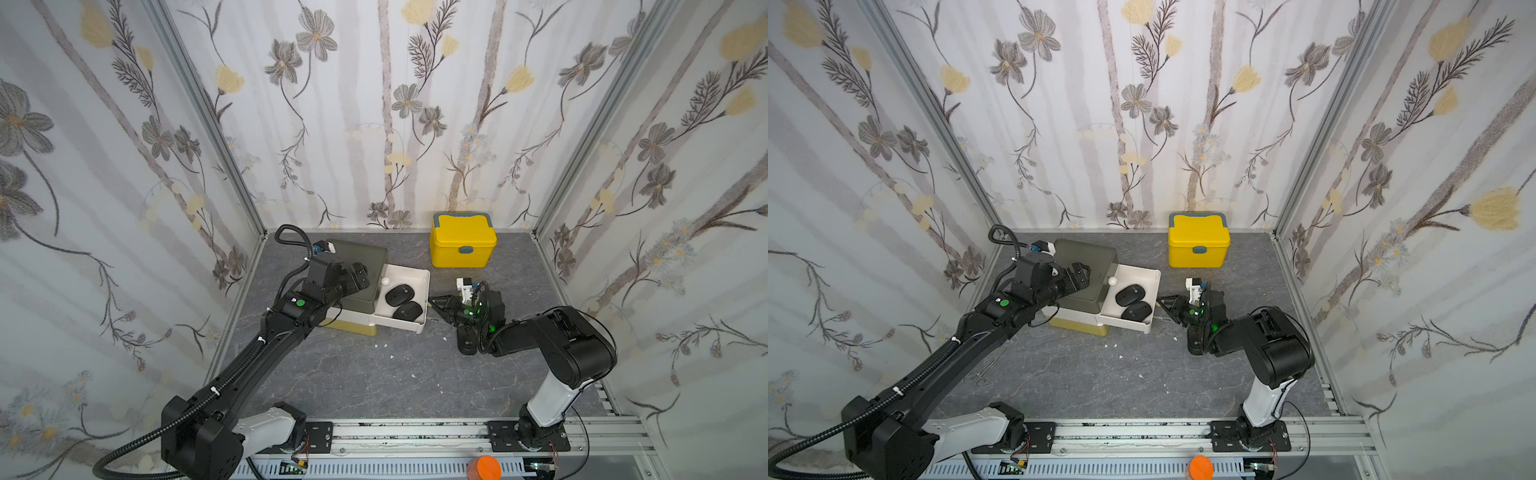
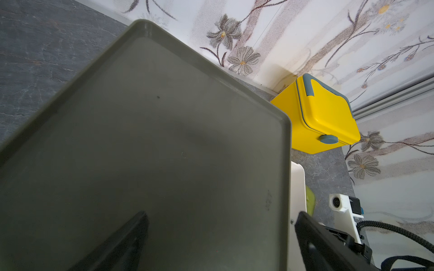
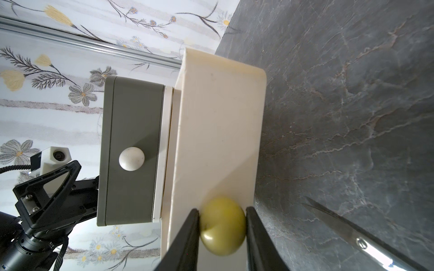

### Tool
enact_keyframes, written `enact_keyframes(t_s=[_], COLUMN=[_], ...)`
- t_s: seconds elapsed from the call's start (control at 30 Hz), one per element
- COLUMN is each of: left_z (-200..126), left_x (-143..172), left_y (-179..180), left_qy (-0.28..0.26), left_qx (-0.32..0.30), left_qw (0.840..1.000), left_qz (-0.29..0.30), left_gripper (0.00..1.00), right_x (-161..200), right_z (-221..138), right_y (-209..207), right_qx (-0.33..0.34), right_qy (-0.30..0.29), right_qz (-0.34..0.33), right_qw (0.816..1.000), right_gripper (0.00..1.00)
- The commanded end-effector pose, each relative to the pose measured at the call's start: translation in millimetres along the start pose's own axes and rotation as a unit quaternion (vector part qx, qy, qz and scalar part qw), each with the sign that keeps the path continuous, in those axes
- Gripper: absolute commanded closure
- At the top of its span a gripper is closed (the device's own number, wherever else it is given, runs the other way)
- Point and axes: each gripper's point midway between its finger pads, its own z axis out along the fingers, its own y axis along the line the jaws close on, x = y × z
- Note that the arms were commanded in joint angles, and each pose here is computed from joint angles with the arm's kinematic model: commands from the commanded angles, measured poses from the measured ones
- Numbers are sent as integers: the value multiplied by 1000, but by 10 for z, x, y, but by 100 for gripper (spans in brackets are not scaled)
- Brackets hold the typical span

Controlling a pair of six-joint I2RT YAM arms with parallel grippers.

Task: Take the mice out of the drawer
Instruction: Open the drawer in the storage box, then pick up the mouse from the drawer.

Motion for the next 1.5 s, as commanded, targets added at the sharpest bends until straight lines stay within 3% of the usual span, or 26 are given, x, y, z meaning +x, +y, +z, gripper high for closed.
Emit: enact_keyframes(t_s=[0.0, 0.3, 0.53, 0.8, 0.93, 1.1, 1.23, 1.37, 1.47], left_z=[-54, -284, -621, -835, -878, -939, -1008, -1089, -1100], left_x=[-3, -162, -242, -188, -128, -41, 41, 121, 160], left_y=[-14, -186, -350, -385, -333, -245, -232, -189, -159], left_qy=[5, -7, -17, -11, -11, -13, -3, -6, -6], left_qx=[1, 32, 82, 108, 109, 110, 119, 128, 128], left_qw=[1000, 999, 997, 994, 994, 994, 993, 991, 991], left_qz=[-3, 0, 3, 0, -7, -19, -1, 23, 33], left_gripper=[0, 0, 0, 0, 0, 0, 0, 0, 0], right_x=[-8, -156, -386, -598, -553, -307, -199, -68, -29], right_z=[-4, -149, -402, -572, -484, -255, -76, 98, 207], right_y=[33, 18, 143, 760, 1116, 1466, 1563, 1573, 1523], right_qx=[7, 96, 194, 198, 184, 147, 118, 121, 123], right_qy=[3, -16, -45, -65, -42, 6, 46, 87, 117], right_qz=[-20, -79, -171, -303, -382, -488, -529, -588, -611], right_qw=[1000, 992, 965, 930, 905, 860, 839, 795, 773], right_gripper=[60, 41, 32, 26, 23, 17, 15, 13, 14])
